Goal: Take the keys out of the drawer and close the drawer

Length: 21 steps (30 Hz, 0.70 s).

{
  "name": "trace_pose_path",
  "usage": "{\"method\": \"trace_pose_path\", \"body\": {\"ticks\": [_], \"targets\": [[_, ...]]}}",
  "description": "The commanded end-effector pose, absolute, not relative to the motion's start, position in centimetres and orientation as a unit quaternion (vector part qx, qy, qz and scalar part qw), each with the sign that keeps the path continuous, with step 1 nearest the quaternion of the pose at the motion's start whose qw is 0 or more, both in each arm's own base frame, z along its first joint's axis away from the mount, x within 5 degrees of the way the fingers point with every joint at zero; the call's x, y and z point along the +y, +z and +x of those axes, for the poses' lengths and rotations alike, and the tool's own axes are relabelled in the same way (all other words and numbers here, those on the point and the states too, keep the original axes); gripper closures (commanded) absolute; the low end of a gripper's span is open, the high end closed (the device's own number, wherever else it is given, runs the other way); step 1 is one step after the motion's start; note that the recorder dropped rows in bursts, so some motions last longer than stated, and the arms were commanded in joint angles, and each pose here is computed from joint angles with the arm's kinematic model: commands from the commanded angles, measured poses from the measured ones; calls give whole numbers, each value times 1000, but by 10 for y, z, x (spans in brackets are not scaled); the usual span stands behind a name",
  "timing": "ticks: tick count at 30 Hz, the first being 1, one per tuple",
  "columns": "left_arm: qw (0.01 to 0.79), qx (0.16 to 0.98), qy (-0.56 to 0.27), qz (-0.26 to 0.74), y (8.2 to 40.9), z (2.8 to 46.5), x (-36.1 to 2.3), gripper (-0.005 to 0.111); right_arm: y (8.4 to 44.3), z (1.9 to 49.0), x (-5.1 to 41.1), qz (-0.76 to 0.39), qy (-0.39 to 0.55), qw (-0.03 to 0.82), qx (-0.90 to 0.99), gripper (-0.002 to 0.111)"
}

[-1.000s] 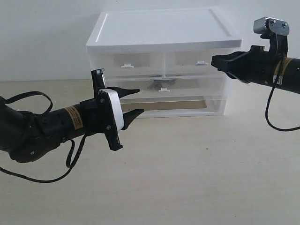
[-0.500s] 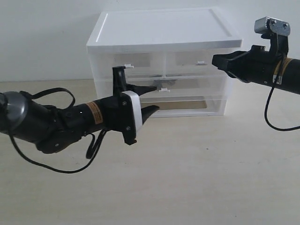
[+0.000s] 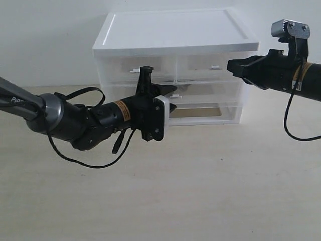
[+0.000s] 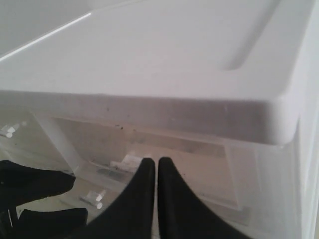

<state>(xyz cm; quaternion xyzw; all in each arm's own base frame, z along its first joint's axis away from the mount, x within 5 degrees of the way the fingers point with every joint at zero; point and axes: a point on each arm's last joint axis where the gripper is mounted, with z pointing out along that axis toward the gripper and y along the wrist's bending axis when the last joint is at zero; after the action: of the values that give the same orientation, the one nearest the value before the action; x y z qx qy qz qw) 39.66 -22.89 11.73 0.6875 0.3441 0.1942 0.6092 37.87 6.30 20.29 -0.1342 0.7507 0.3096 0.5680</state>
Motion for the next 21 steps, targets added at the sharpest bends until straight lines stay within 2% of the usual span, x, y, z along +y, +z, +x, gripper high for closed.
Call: {"method": "trace_pose_path", "body": {"ticks": [1, 7, 14, 21], "targets": [[605, 353, 203, 684, 119, 402, -231, 62, 204, 379, 63, -138, 308, 571, 749, 108], [602, 351, 206, 687, 119, 402, -231, 65, 204, 379, 63, -138, 308, 571, 749, 108], [597, 347, 205, 694, 115, 402, -231, 97, 204, 379, 63, -138, 308, 571, 749, 108], [567, 327, 244, 715, 90, 404, -229, 98, 204, 379, 63, -138, 308, 571, 749, 108]]}}
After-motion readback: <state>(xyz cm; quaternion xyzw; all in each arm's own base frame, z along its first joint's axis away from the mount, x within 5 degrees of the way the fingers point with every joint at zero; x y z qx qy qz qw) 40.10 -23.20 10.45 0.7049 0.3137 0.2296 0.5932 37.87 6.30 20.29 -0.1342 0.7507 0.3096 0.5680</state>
